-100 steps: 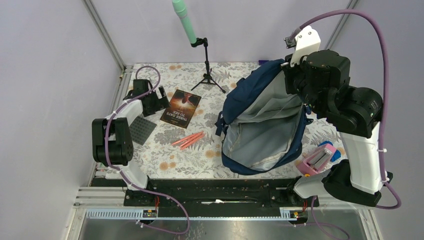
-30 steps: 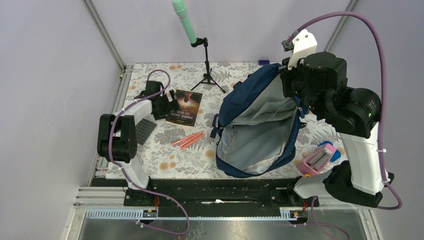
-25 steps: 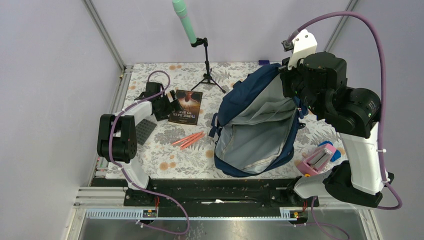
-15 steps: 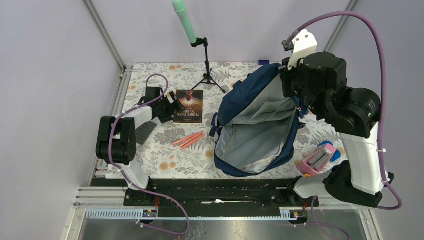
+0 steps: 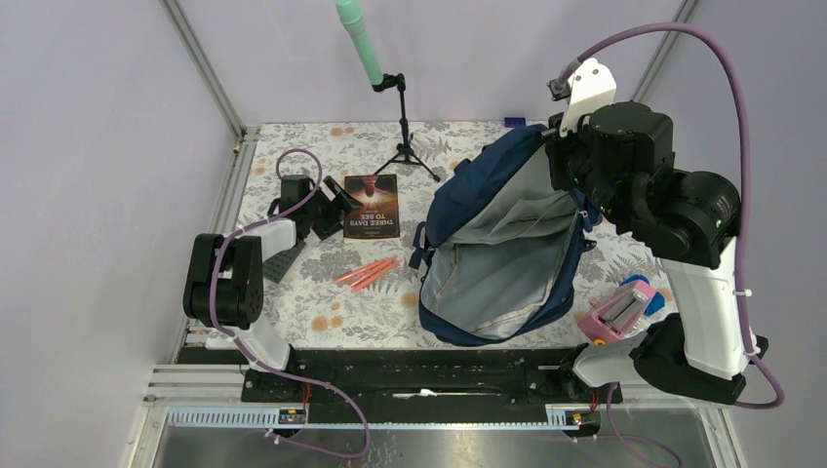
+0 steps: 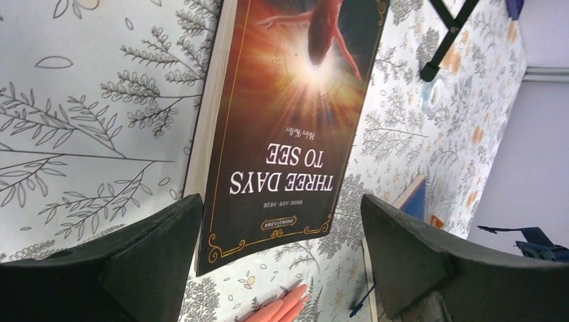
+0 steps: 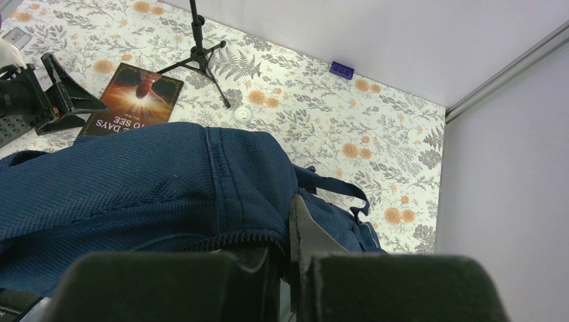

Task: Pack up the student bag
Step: Pick up the book from the center of the board.

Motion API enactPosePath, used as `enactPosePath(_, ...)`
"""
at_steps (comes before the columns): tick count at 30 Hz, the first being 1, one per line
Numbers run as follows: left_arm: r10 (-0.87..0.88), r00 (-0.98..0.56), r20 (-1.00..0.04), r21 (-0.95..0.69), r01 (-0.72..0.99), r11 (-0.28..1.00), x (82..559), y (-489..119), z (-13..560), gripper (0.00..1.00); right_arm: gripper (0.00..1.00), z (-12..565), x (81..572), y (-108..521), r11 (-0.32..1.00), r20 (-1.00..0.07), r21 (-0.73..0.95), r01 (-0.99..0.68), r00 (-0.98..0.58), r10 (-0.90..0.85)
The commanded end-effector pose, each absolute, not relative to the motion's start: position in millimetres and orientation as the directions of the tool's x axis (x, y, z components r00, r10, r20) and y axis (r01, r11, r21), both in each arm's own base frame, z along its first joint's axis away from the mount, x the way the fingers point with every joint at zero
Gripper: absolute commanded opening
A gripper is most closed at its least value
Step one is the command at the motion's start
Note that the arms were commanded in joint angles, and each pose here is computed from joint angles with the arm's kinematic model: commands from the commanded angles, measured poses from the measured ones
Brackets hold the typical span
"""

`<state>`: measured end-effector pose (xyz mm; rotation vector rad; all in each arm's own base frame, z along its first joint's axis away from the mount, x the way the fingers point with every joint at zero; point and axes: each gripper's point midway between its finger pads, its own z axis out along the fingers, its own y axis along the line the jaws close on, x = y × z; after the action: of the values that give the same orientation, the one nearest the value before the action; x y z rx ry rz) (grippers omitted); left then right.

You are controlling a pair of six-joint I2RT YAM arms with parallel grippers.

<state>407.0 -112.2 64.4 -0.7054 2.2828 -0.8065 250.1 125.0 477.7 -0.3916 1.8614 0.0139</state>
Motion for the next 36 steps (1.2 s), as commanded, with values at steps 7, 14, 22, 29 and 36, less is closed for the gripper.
enactPosePath(7, -0.676, -0.62, -0.399, -0.788, -0.145, 0.598, 427.0, -125.9, 99.2, 0.83, 0.0, 533.8, 252.6, 124.2, 0.972, -0.991, -0.046, -0.23, -0.116, -0.074)
enactPosePath(14, -0.69, -0.624, -0.367, -0.816, -0.14, 0.561, 428.0, -131.9, 91.6, 0.78, 0.0, 533.0, 254.3, 127.2, 0.971, -0.99, -0.046, -0.235, -0.119, -0.076)
enactPosePath(22, -0.681, -0.646, -0.345, -0.824, -0.138, 0.549, 430.4, -146.0, 85.7, 0.77, 0.0, 535.1, 254.4, 127.2, 0.971, -0.991, -0.044, -0.235, -0.114, -0.072)
enactPosePath(29, -0.694, -0.637, -0.336, -0.852, -0.108, 0.512, 434.2, -161.6, 90.1, 0.76, 0.0, 533.7, 255.2, 128.0, 0.971, -0.99, -0.047, -0.235, -0.118, -0.076)
enactPosePath(36, -0.707, -0.618, -0.345, -0.858, -0.098, 0.504, 439.2, -169.5, 91.2, 0.74, 0.0, 534.0, 255.1, 127.0, 0.971, -0.99, -0.049, -0.232, -0.116, -0.078)
